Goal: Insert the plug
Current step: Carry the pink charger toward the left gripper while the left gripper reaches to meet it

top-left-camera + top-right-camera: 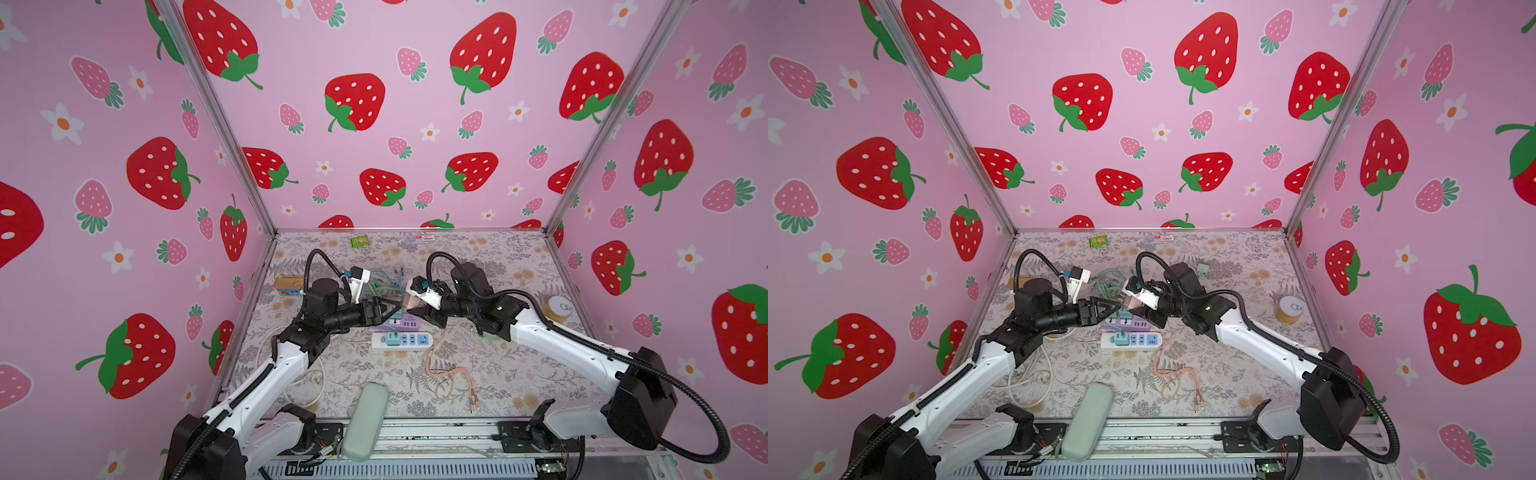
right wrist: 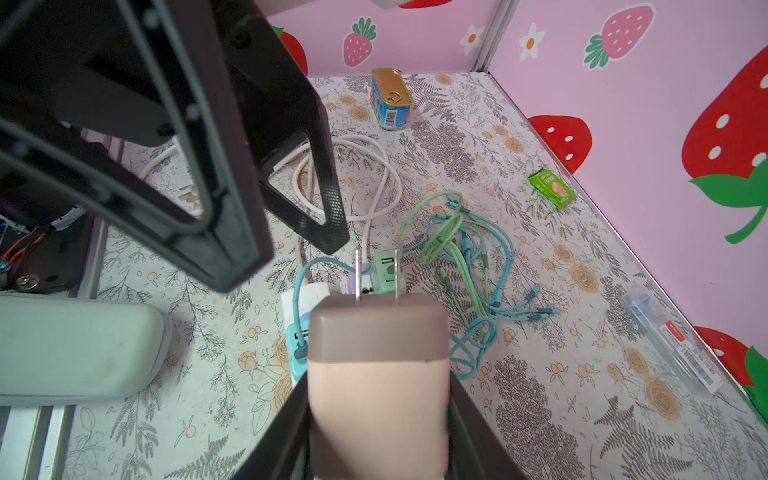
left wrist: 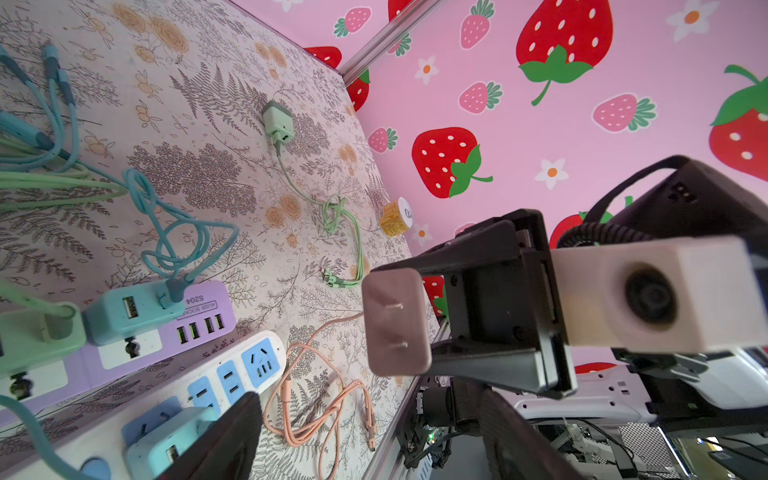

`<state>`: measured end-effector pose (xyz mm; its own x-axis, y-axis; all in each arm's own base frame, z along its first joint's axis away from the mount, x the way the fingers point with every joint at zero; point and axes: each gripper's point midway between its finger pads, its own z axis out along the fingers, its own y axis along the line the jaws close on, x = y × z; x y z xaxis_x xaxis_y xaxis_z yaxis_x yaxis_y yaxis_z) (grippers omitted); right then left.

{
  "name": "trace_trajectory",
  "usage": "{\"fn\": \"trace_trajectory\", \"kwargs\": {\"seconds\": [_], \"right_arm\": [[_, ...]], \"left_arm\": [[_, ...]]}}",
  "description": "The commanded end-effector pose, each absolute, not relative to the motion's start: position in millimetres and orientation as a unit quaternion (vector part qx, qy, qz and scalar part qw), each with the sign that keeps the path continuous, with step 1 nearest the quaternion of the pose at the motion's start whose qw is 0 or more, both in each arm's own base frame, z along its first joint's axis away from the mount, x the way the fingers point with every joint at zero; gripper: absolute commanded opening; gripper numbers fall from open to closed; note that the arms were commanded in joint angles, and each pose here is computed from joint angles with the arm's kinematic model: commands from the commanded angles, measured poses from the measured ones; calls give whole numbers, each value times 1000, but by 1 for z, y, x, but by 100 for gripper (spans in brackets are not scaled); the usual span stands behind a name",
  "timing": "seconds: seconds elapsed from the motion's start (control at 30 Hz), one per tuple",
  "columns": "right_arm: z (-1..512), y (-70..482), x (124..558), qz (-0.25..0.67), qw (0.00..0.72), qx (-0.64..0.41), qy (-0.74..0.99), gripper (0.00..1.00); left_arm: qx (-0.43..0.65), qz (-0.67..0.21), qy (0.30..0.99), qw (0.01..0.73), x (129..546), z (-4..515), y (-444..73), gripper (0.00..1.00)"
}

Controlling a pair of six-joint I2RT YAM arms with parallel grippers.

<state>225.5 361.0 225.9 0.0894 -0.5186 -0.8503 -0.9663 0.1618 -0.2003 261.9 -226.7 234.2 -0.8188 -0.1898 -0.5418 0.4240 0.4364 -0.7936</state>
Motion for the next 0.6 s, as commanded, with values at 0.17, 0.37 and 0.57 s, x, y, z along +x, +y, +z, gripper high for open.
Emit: {"fn": "trace_trajectory", "kwargs": {"seconds": [0.17,0.37,0.57], "right_arm": [[241,377,212,244,461,-622,584,35],[243,381,207,238,463,-629,577,34],[241,382,206,229,464,-633,576,35]], "left_arm": [[104,-556,771,294,258,262,-237,83],[109,-564,771,275,257,260,-243,73],[115,-571,770,262,255,259,-248,59]]}}
